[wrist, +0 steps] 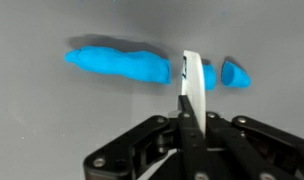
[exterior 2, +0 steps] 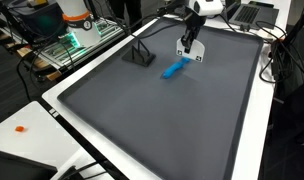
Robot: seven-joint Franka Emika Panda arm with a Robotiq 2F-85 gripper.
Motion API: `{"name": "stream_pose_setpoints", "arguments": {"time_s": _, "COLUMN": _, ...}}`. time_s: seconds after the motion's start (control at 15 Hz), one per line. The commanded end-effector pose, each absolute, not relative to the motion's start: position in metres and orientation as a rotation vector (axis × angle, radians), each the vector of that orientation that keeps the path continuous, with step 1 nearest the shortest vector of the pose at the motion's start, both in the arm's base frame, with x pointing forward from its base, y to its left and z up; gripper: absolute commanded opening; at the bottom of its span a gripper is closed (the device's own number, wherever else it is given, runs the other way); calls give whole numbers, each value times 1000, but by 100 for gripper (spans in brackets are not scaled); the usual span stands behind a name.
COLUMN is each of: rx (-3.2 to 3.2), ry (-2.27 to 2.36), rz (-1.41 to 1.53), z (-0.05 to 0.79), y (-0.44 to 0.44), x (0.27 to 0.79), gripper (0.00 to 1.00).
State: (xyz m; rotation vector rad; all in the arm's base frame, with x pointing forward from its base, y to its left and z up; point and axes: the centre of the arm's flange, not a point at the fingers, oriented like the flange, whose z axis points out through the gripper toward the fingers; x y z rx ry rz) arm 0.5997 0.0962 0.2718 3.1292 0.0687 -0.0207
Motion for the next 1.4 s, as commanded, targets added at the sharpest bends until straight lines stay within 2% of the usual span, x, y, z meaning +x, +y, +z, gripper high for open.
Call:
{"name": "stream_pose_setpoints", "arguments": {"time_s": 0.0, "rx": 3108, "ry": 40, "rz": -35, "z": 276, "y": 80, "x": 594, "gripper": 1}}
{"name": "stream_pose_setpoints", "arguments": {"time_s": 1.33, "rx": 3091, "ry": 19, "rz": -154, "z": 222, "y": 60, "x": 583, "gripper": 1}}
